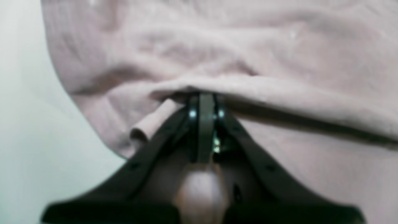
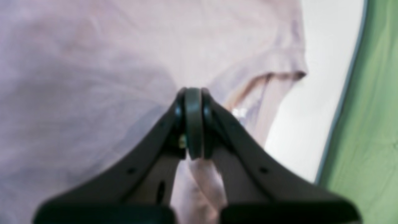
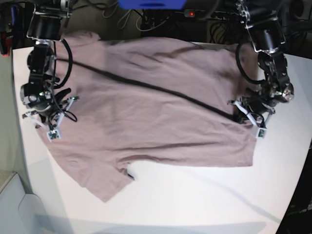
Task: Layout the t-shirt on the table in an organized manner, then fold the t-shirt properly
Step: 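Move the right gripper to the shirt's shoulder and grasp it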
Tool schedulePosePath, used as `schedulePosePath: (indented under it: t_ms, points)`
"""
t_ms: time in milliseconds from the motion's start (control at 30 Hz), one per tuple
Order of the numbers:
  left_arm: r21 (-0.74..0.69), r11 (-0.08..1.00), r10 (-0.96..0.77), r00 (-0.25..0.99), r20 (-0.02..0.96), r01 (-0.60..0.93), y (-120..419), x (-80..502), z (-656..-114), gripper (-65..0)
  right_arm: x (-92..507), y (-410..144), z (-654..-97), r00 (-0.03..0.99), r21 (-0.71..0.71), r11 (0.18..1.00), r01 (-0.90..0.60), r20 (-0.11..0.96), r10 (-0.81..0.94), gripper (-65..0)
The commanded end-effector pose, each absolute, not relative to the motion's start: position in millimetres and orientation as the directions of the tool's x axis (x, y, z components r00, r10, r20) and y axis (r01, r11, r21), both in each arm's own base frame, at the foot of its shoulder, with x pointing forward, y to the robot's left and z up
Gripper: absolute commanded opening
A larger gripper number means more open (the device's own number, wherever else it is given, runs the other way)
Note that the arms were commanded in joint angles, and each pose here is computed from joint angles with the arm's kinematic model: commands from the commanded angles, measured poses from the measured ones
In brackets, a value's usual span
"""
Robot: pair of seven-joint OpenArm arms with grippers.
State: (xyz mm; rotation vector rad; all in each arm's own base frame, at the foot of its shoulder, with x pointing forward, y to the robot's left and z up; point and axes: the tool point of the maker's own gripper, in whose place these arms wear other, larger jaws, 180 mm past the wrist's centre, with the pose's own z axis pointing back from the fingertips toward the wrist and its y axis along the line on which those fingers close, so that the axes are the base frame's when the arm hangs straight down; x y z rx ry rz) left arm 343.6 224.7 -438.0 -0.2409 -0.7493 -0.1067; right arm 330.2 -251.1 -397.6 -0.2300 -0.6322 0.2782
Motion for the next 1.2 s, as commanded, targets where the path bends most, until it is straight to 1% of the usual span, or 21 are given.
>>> schedulePosePath:
  t_ms: [0, 167, 267, 300, 433, 533, 600, 700, 833, 1000, 1167]
  points:
    - [-0.126, 0.976, -0.063, 0.778, 0.626, 0.18, 235, 337, -449, -64.9, 337, -252, -387, 0.747, -0.302, 0.937, -0.177, 0.579, 0.328, -65.0]
    - [-0.13, 0.973, -0.06, 0.754, 0.654, 0.191, 234, 367, -436, -64.9, 323, -252, -405, 0.774, -0.285, 0.94, -0.189, 0.545, 0.321, -65.0]
    - [-0.118, 0.974, -0.069, 0.743, 0.666, 0.196, 235, 372, -427, -64.9, 319, -253, -421, 0.798, -0.261, 0.946, -0.192, 0.519, 0.305, -65.0]
    - [-0.109, 0.974, -0.076, 0.736, 0.673, 0.2, 236, 374, -422, -64.9, 325, -253, -422, 0.794, -0.253, 0.949, -0.19, 0.529, 0.3, -65.0]
    - [-0.052, 0.974, -0.131, 0.735, 0.665, 0.221, 239, 364, -410, -64.9, 338, -253, -440, 0.792, -0.206, 0.961, -0.185, 0.548, 0.27, -65.0]
    - [0.014, 0.97, -0.19, 0.717, 0.67, 0.244, 241, 349, -398, -64.9, 351, -267, -447, 0.796, -0.193, 0.966, -0.171, 0.551, 0.251, -65.0]
    - [0.052, 0.966, -0.221, 0.71, 0.668, 0.252, 243, 335, -391, -64.9, 371, -267, -442, 0.777, -0.177, 0.971, -0.16, 0.584, 0.235, -65.0]
    - [0.095, 0.972, -0.222, 0.711, 0.668, 0.215, 256, 312, -380, -64.9, 390, -278, -429, 0.751, -0.185, 0.972, -0.145, 0.619, 0.23, -65.0]
    - [0.106, 0.98, -0.197, 0.725, 0.66, 0.171, 263, 287, -378, -64.9, 418, -277, -412, 0.71, -0.172, 0.976, -0.133, 0.67, 0.215, -65.0]
    - [0.052, 0.985, -0.163, 0.774, 0.612, 0.167, 253, 259, -406, -64.9, 439, -279, -372, 0.647, -0.218, 0.968, -0.123, 0.722, 0.245, -65.0]
    - [-0.058, 0.982, -0.11, 0.793, 0.6, 0.18, 236, 250, -441, -64.9, 428, -281, -332, 0.602, -0.313, 0.943, -0.11, 0.734, 0.314, -65.0]
